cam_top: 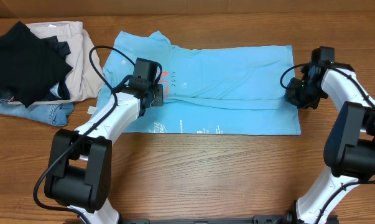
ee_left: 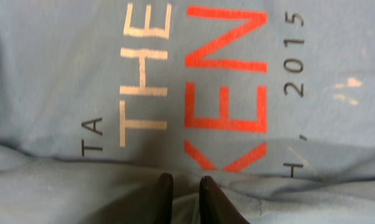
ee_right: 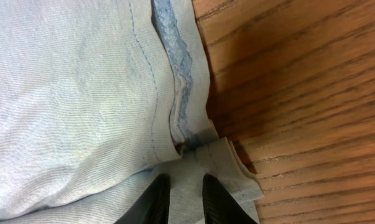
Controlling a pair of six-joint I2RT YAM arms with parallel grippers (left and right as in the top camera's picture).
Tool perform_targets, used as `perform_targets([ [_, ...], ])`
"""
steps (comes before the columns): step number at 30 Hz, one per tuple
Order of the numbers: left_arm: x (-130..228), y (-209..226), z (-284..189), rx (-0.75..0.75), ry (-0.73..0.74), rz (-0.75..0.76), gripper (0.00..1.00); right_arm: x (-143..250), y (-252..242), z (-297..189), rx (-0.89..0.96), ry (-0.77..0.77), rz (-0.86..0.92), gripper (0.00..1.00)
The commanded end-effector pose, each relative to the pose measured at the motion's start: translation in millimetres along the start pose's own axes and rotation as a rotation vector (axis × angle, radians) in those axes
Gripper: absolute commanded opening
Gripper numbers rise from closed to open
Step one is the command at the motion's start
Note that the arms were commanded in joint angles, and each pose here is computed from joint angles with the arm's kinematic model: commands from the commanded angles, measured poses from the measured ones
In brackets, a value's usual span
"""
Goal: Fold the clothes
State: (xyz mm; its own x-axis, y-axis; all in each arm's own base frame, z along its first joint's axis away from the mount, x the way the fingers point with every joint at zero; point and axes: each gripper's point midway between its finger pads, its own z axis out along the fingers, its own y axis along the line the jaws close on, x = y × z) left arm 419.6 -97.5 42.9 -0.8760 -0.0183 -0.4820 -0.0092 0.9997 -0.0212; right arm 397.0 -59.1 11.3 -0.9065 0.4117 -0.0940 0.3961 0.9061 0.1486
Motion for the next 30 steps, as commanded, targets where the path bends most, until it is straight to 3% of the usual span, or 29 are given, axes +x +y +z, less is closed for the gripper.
perform_targets([
  [1,3.2,2.8,0.9,-0.029,0.024,-0.009,0.20,-2.0,4.2,-2.4,-0.008,0.006,-0.008,0.22],
  [8,41.0,20.4,-2.4,-0.109,0.168,0.016,0.22,29.9,-3.5,-4.4,0.021,0.135,0.011,0.25],
  [18,95.8,38.6,17.3,-0.164,0.224,-0.006,0.29,58.0,-13.4,12.4,0.045,0.204,0.015,0.27],
  [20,106.1,40.7,18.1,-0.167,0.247,-0.003,0.34,68.2,-16.6,18.1,0.051,0.228,0.018,0.27],
  [24,117.8,43.6,18.1,-0.174,0.276,0.003,0.59,91.8,-24.2,29.2,0.067,0.280,0.025,0.27],
  [30,136.1,43.9,12.0,-0.168,0.357,0.002,0.59,118.0,-43.5,35.9,0.162,0.334,0.090,0.26],
])
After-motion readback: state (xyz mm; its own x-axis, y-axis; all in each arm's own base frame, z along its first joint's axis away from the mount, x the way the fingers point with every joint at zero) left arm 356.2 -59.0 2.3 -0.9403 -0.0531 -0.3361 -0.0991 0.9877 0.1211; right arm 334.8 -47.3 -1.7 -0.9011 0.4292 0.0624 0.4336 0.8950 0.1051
